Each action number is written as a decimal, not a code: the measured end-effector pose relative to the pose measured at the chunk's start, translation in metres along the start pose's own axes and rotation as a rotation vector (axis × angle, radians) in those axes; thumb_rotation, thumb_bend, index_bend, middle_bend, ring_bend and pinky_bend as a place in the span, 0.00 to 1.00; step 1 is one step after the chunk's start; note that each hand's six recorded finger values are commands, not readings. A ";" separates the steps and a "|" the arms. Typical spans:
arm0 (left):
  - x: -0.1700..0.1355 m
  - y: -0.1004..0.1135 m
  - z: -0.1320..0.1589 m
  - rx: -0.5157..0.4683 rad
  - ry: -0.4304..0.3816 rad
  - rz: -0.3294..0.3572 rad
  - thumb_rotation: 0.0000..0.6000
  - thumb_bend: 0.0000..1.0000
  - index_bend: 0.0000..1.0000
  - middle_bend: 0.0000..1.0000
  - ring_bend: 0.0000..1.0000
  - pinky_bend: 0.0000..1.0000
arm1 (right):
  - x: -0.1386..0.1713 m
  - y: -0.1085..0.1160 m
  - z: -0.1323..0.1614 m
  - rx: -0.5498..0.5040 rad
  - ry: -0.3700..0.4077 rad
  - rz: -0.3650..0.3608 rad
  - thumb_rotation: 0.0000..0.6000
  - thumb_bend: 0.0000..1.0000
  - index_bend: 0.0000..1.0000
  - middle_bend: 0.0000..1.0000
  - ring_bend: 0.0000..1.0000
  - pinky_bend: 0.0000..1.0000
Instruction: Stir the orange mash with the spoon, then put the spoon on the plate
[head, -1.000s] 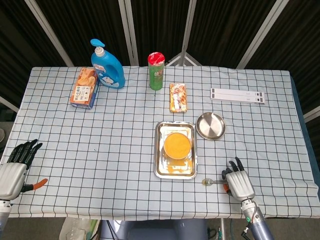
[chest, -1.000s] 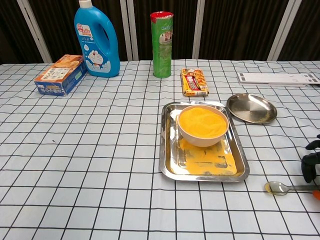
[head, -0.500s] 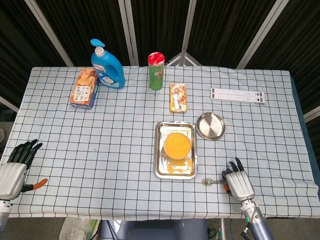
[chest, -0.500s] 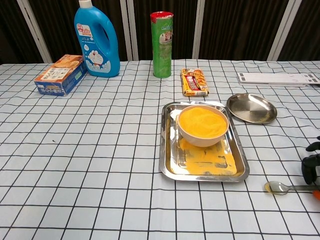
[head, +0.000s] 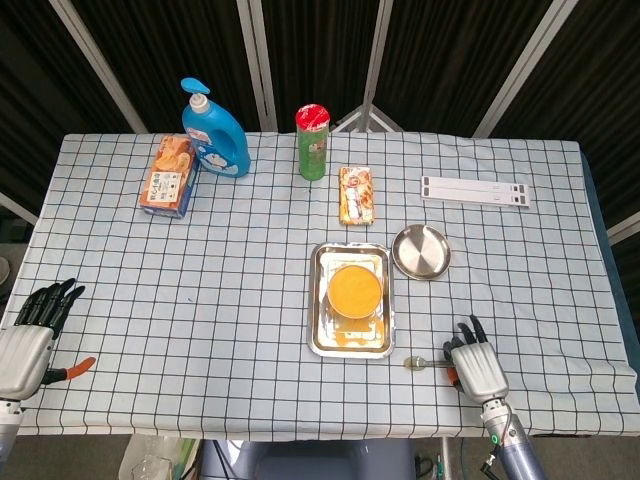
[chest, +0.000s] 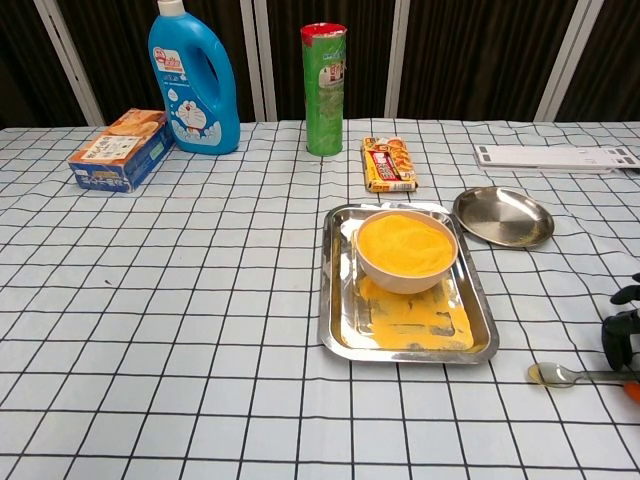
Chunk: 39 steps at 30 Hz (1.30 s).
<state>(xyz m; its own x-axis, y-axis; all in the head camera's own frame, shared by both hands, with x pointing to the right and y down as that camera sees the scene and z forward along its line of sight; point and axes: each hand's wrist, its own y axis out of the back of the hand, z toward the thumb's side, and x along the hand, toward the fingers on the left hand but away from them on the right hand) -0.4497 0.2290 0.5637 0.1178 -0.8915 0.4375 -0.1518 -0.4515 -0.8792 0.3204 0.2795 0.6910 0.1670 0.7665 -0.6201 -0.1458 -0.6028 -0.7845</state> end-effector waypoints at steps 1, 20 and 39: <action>0.000 0.000 0.000 0.000 0.000 0.000 1.00 0.00 0.00 0.00 0.00 0.00 | 0.000 0.001 0.000 -0.001 0.000 -0.005 1.00 0.43 0.52 0.47 0.17 0.00; 0.000 0.000 0.000 0.002 0.000 0.000 1.00 0.00 0.00 0.00 0.00 0.00 | -0.001 -0.004 -0.002 0.025 -0.005 0.006 1.00 0.43 0.53 0.47 0.19 0.00; 0.000 0.000 0.000 0.002 -0.001 0.000 1.00 0.00 0.00 0.00 0.00 0.00 | 0.003 -0.001 0.002 0.020 0.014 -0.022 1.00 0.44 0.66 0.54 0.26 0.00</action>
<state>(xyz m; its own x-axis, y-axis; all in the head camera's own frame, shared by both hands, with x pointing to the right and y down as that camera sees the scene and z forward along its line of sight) -0.4496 0.2291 0.5636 0.1191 -0.8916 0.4369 -0.1497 -0.4512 -0.8798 0.3195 0.2826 0.6903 0.1834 0.7762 -0.6033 -0.1610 -0.5817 -0.7973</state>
